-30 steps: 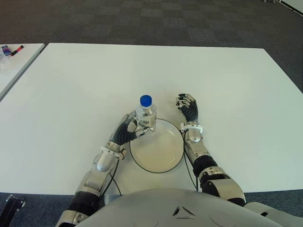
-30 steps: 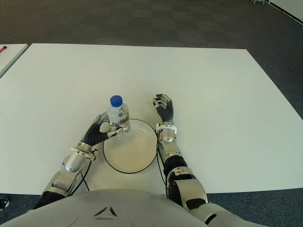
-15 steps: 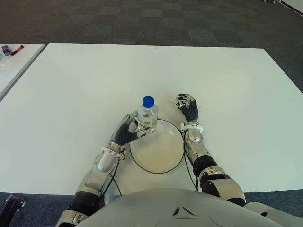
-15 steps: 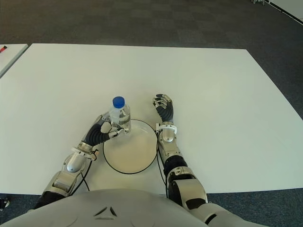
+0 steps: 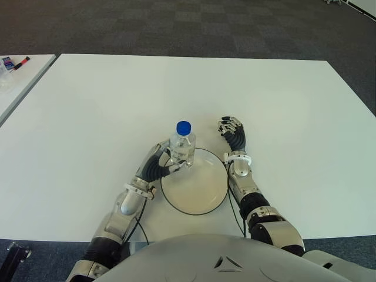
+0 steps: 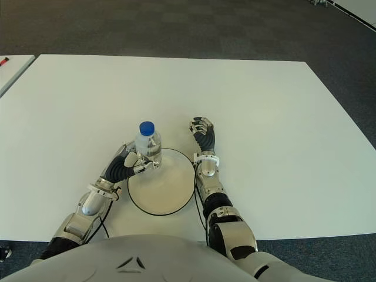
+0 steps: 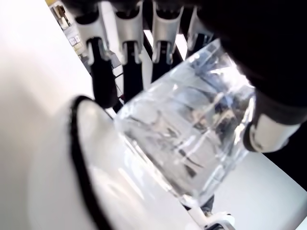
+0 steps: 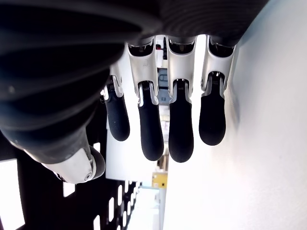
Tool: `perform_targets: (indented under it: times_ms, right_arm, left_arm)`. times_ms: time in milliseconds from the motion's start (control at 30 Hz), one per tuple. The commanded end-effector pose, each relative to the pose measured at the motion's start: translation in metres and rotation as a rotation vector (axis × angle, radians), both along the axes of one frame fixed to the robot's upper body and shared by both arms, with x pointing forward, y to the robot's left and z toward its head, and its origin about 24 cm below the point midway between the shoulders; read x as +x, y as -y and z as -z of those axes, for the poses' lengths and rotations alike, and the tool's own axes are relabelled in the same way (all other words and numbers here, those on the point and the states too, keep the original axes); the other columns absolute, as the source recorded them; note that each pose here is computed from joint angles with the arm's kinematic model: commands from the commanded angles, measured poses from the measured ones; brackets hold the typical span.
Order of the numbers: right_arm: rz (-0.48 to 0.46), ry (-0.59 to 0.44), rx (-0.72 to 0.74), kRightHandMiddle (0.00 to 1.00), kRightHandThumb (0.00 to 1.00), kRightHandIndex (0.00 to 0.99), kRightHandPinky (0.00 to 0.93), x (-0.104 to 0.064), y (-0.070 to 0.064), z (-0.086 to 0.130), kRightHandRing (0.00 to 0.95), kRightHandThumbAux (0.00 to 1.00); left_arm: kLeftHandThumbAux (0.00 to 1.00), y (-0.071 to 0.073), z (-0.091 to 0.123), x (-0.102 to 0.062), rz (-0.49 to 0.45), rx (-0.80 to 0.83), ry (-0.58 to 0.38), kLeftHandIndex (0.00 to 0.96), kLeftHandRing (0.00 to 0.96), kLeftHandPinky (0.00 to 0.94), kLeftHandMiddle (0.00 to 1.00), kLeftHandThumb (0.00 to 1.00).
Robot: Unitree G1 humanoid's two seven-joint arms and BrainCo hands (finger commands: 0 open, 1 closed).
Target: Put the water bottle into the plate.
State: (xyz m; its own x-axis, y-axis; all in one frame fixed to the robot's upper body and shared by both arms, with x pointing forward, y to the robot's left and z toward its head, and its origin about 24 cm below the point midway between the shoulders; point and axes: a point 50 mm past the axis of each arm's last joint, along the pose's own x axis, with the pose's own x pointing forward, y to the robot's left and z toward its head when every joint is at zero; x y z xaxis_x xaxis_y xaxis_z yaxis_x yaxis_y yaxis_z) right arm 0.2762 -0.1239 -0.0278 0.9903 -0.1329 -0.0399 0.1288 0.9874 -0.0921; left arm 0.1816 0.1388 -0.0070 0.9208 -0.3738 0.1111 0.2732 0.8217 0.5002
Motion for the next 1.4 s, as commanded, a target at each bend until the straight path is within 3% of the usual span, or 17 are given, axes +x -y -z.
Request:
perform_targets:
  times_ms: [33, 633, 1400]
  right_arm:
    - [0.005, -0.072, -0.007, 0.482, 0.942, 0.352, 0.563, -0.0079, 0.0003, 0.0133, 0.533, 0.670]
    - [0.006, -0.079, -0.001, 0.484, 0.942, 0.352, 0.555, -0.0077, -0.0015, 0.0142, 0.528, 0.670]
    - [0.010, -0.074, 0.008, 0.484, 0.941, 0.349, 0.579, -0.0078, -0.0030, 0.0147, 0.533, 0.671]
  left_arm:
    - [0.560, -0.0024, 0.0097, -0.0030, 0.007, 0.055, -0.039, 0.147, 0.300, 0.355, 0.263, 0.721]
    - [0.548, -0.0063, 0.0133, -0.0019, 0.001, 0.124, -0.033, 0.126, 0.269, 0.338, 0.223, 0.683]
    - [0.519, -0.0077, 0.0112, 0.0007, -0.044, 0.207, 0.123, 0.098, 0.196, 0.261, 0.173, 0.657]
